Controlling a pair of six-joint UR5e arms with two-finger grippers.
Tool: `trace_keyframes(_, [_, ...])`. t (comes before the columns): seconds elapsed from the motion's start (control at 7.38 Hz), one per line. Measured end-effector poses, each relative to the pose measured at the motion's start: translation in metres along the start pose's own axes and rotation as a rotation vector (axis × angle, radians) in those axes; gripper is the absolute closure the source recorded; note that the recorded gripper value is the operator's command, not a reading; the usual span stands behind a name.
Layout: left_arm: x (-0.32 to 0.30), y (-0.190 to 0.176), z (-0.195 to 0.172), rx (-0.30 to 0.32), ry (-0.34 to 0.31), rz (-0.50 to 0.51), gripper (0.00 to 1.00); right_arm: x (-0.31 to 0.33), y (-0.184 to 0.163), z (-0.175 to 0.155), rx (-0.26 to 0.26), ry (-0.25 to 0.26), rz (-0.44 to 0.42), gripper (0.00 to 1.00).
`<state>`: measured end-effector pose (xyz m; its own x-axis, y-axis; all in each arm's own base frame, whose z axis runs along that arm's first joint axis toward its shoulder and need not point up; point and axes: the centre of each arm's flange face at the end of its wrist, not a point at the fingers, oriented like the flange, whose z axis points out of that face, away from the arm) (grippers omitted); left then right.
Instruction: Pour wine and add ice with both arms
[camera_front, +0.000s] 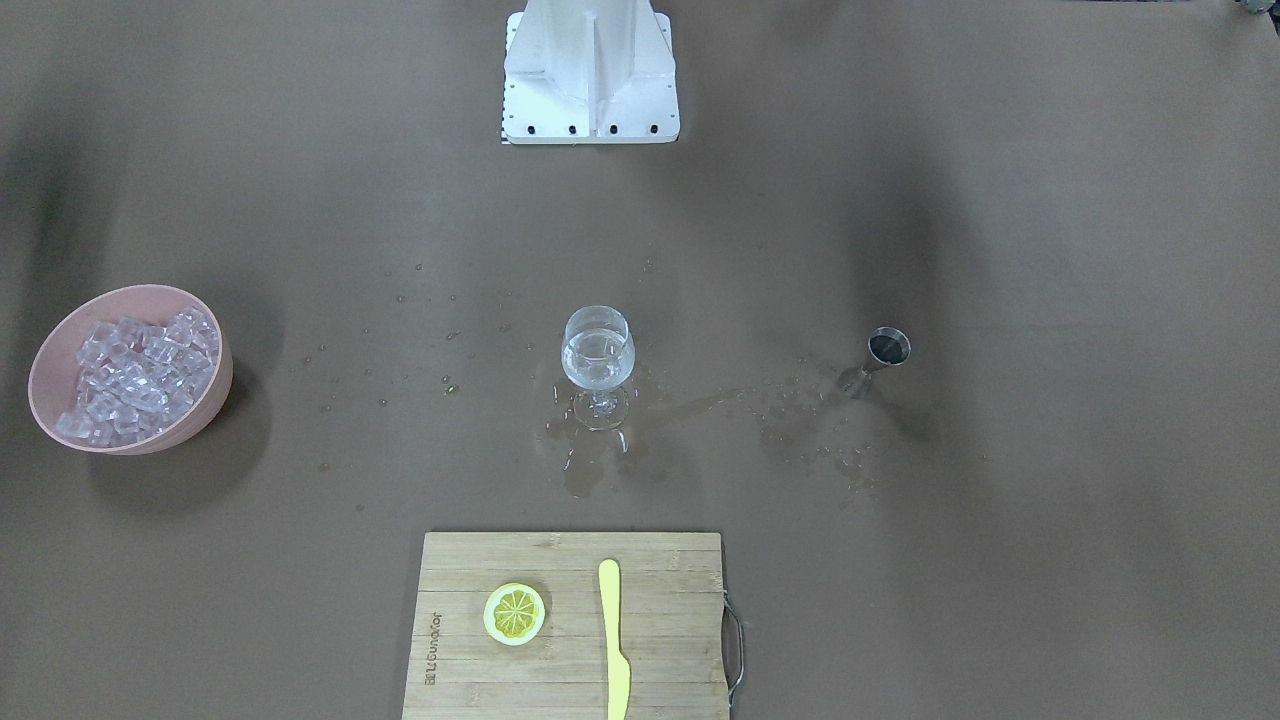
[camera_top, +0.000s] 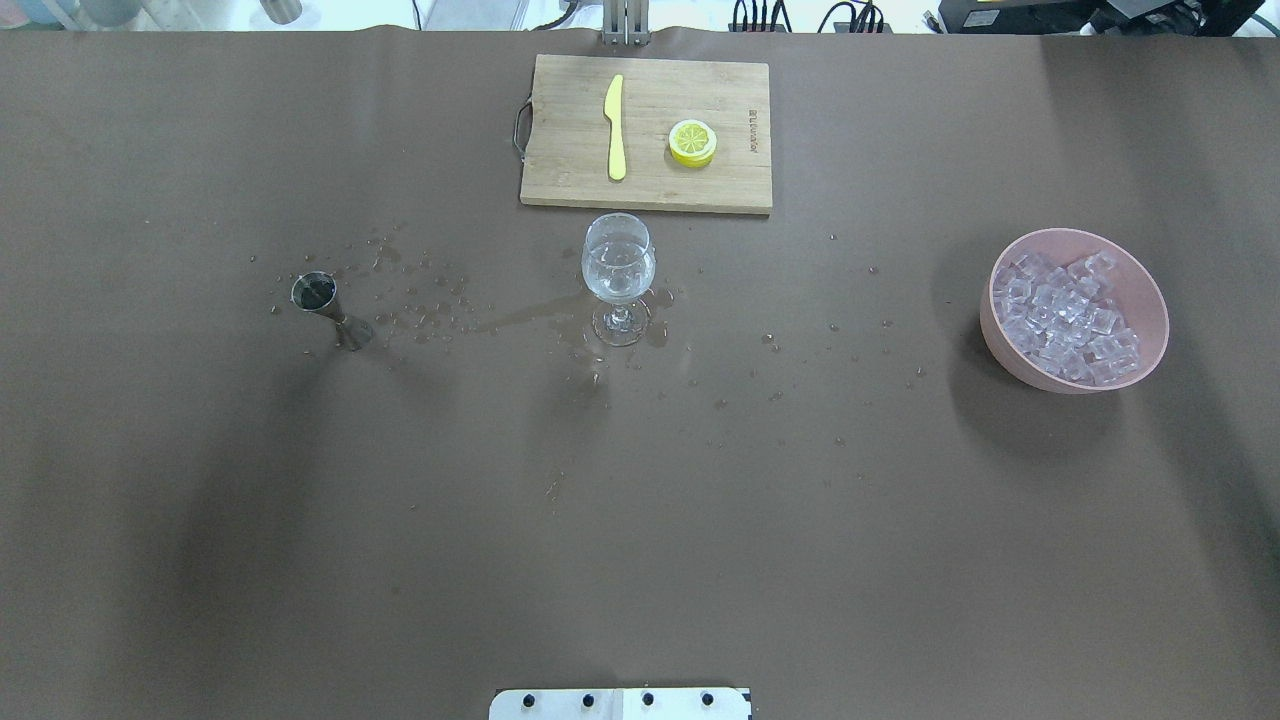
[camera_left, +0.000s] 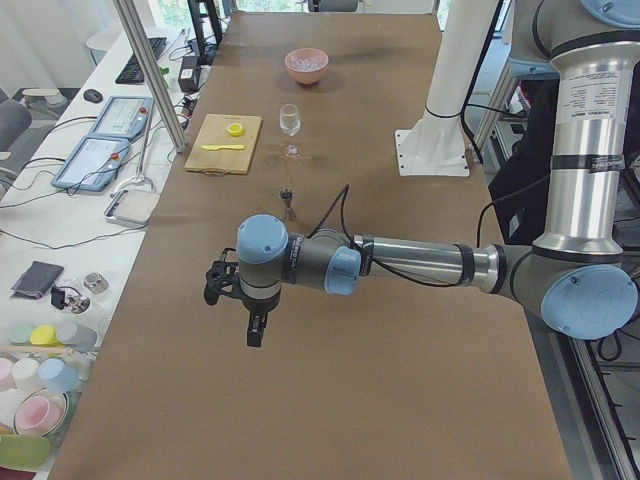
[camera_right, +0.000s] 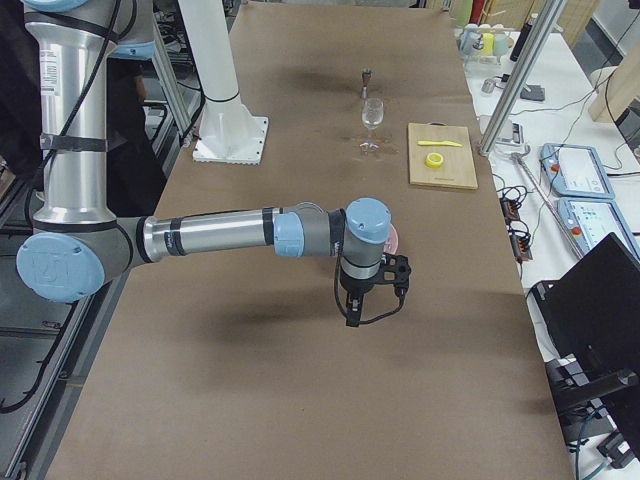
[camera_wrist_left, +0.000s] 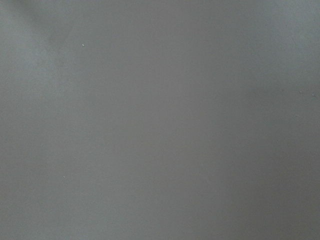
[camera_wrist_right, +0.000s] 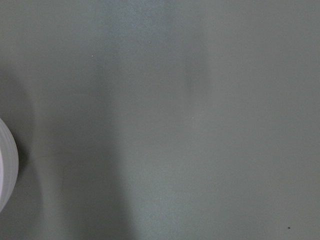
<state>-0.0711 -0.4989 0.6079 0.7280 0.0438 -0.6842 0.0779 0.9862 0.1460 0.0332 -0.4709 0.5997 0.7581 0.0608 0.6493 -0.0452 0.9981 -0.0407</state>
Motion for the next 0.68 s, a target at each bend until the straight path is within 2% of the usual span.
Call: trace_keyframes(0.68, [-0.0002, 0.0003, 0.0001, 0.0, -0.001, 0.005, 0.02, -0.0011, 0.0003, -0.0007, -0.001, -0.008, 0.0, 0.0])
